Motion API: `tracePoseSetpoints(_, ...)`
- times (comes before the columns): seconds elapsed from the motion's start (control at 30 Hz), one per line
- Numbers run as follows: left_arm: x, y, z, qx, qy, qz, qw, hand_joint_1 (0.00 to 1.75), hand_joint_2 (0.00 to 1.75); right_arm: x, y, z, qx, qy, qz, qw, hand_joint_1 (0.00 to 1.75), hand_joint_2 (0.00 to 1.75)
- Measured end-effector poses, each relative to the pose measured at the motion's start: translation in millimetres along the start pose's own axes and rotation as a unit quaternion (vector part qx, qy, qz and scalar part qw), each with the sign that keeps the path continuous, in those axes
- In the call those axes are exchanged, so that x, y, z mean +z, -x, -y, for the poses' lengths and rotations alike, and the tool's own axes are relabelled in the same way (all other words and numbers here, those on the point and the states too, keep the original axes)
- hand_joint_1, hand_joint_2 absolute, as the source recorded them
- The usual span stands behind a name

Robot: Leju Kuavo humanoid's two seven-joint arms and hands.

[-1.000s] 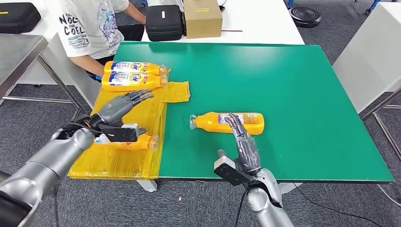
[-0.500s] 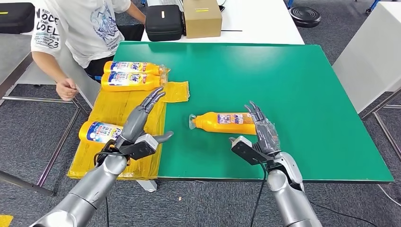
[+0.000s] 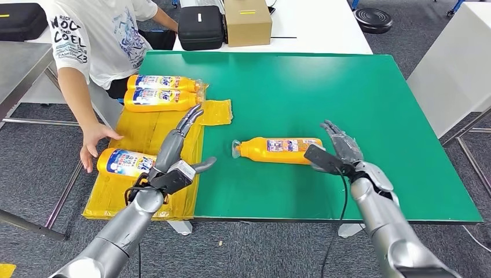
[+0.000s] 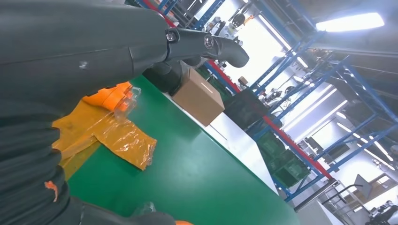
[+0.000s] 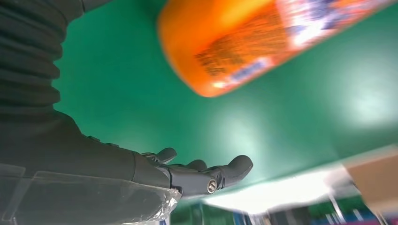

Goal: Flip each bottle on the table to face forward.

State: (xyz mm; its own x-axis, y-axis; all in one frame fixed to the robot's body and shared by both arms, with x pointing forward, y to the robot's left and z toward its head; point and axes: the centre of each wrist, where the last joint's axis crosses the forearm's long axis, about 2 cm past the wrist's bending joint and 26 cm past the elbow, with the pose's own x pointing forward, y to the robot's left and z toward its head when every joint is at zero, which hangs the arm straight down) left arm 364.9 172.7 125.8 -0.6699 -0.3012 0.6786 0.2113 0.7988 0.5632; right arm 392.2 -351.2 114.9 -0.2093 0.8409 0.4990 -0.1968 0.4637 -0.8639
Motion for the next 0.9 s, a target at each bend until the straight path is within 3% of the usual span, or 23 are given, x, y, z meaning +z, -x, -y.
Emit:
tracePoseSetpoints(0.3, -5.0, 2.7, 3.8, 0.008, 0.005, -0.01, 1.0, 0.0, 1.75, -11.1, 16.0, 15.4, 0.012, -0.06, -0.041, 0.997, 0.0, 1.75)
tracePoseSetpoints(0.8, -10.2, 5.8, 1.5, 0.001, 0.007, -0.018, 1.0, 0.0, 1.75, -28.5, 4.9, 28.4, 0.039, -0.098, -0.037, 0.994, 0.0, 1.75)
tracePoseSetpoints(0.9, -9.8, 7.5, 0.4, 0.0, 0.008, -0.021, 1.0, 0.0, 1.75, -39.8, -4.9, 42.5, 0.052, -0.102, -0.021, 0.993, 0.0, 1.75)
